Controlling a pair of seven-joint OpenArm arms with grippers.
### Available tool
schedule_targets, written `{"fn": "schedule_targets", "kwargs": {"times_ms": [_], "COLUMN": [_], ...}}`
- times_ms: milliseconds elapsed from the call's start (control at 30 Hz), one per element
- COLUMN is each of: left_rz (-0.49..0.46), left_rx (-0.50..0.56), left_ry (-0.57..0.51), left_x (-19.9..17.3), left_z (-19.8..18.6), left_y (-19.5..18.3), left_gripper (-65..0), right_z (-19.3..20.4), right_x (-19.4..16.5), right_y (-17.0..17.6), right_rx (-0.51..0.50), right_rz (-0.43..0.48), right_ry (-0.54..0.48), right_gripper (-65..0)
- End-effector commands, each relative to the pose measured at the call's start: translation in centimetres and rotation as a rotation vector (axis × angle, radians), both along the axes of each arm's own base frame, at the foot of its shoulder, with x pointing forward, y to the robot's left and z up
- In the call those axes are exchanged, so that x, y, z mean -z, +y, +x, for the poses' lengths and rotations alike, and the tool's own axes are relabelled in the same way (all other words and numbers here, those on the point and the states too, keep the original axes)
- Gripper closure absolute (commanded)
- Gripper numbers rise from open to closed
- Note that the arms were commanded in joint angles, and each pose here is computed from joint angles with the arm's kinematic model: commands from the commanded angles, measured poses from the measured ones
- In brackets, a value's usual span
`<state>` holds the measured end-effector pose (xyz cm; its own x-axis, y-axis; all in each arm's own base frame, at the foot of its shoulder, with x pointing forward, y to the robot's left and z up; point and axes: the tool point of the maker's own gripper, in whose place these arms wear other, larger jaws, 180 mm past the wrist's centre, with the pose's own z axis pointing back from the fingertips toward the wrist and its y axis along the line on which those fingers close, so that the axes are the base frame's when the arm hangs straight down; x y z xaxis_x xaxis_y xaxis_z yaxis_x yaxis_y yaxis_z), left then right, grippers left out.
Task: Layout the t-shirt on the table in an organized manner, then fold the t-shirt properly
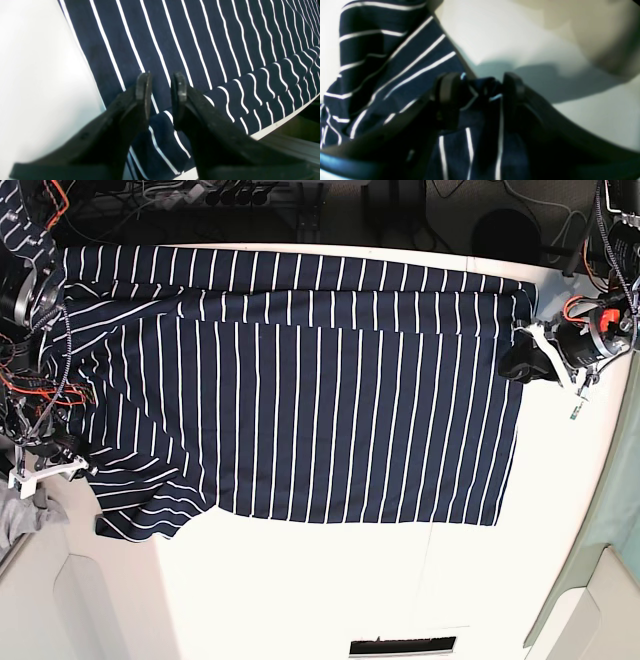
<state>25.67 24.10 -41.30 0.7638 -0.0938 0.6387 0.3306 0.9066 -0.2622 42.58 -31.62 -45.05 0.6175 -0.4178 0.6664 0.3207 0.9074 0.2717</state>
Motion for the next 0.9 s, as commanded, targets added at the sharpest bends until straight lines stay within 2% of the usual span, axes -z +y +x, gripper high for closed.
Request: {"fn": "schedule_targets", "kwargs": {"times_ms": [0,100,300,400,533,600,733,867], "left_rz": [-0.003,-0.003,-0.002,0.01,0.004,0.01,0.051,0.081], "left_rx": [0.002,0.002,-0.004,-0.075,-0.085,-0.085,-0.076,-0.121], "left_ry": [-0.048,-0.048,-0.048,-0.04,-0.062,-0.076,-0.114,-0.179], "left_x": [-1.4,-1.4,-1.4,-1.3,-1.6,-1.8,-2.8,-4.7], "left_z": [1.0,1.0,1.1,1.6,1.9,2.3,4.0,7.0], "left_y": [0.4,0.4,0.5,1.4,1.5,1.5,2.0,3.0], "left_gripper": [-16.6,-16.6,-16.6,-16.6,-16.7,-19.9,-33.2,-33.5], "right_z": [1.5,1.9,2.2,2.1,2.2,2.3,2.3,1.7], "right_x": [-2.0,-2.4,-2.7,-2.5,-2.9,-3.2,-3.4,-2.9], "right_y": [-0.7,0.4,1.3,1.5,2.6,3.4,4.1,4.3], "right_rx": [-0.005,-0.059,-0.077,-0.082,-0.147,-0.191,-0.231,-0.251], "right_rz": [-0.005,0.028,0.06,0.064,0.084,0.102,0.118,0.126], "right_ry": [-0.061,-0.092,-0.114,-0.103,-0.129,-0.149,-0.153,-0.102], "right_gripper": [-27.6,-27.6,-26.4,-14.7,0.0,0.0,0.0,0.0]}}
